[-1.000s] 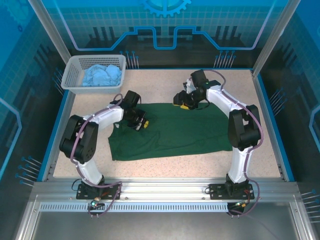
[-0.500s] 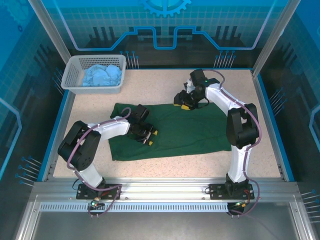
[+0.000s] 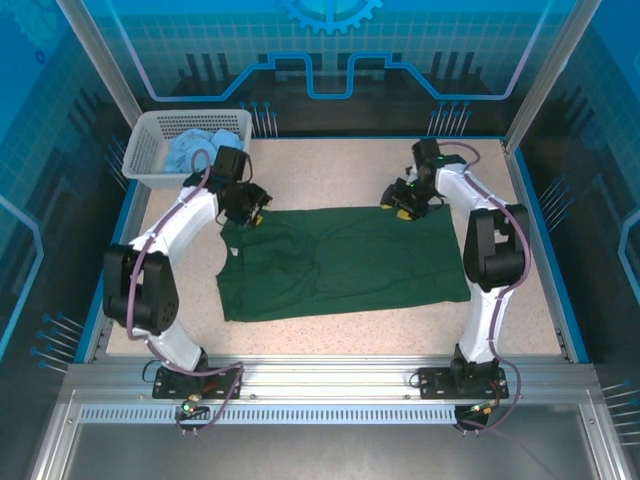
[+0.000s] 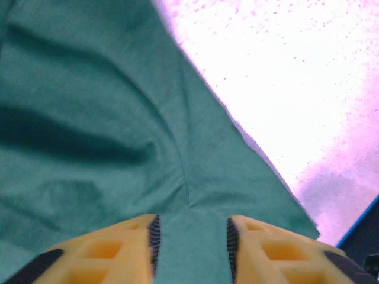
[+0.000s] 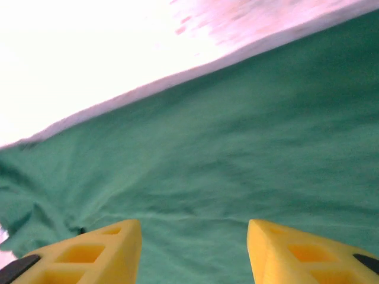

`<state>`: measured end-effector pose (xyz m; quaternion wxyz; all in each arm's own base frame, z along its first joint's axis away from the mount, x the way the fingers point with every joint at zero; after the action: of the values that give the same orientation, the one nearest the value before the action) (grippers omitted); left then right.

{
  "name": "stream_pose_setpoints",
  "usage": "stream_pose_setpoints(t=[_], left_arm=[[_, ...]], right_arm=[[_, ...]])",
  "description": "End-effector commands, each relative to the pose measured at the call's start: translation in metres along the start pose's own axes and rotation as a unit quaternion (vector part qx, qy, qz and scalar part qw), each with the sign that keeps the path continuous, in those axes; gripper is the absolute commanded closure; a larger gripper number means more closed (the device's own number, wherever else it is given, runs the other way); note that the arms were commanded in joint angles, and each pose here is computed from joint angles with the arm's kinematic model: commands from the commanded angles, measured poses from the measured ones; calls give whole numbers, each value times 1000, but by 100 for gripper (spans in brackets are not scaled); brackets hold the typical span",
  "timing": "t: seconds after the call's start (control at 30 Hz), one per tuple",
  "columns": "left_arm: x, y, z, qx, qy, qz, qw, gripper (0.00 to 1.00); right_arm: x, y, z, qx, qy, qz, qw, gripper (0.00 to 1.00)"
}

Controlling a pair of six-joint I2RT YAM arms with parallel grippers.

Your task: Fold and stack the t-shirts

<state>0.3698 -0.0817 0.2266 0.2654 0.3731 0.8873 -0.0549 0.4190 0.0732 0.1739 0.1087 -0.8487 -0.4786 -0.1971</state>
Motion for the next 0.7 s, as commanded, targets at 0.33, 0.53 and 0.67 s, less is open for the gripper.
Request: stream_pose_setpoints(t=[0.33,0.53,0.67], left_arm=[[37,44,91,10,171,135,976,73],[73,65,96,-1,223,89,971,66],[82,71,99,3,240,78,968,64]], right_arm=[[-76,49,18,-7,-71,122,990,50],[-100,63,24,0,-120,154,981,49],[-121,69,18,-5,-130,198,972,46]])
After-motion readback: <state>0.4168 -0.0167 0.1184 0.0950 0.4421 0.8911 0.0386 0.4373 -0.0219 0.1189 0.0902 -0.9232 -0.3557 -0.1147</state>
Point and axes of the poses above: each hand's point on the last joint's axis, 136 mm out from that joint toward the fingers, its own z axis out along the fingers, its own x axis along the line the jaws close on, y = z × x, the point moved 10 cm from there along -z, back along the fingers, and after that the axes turned 9 degrees about z, right-handed, at the moved point
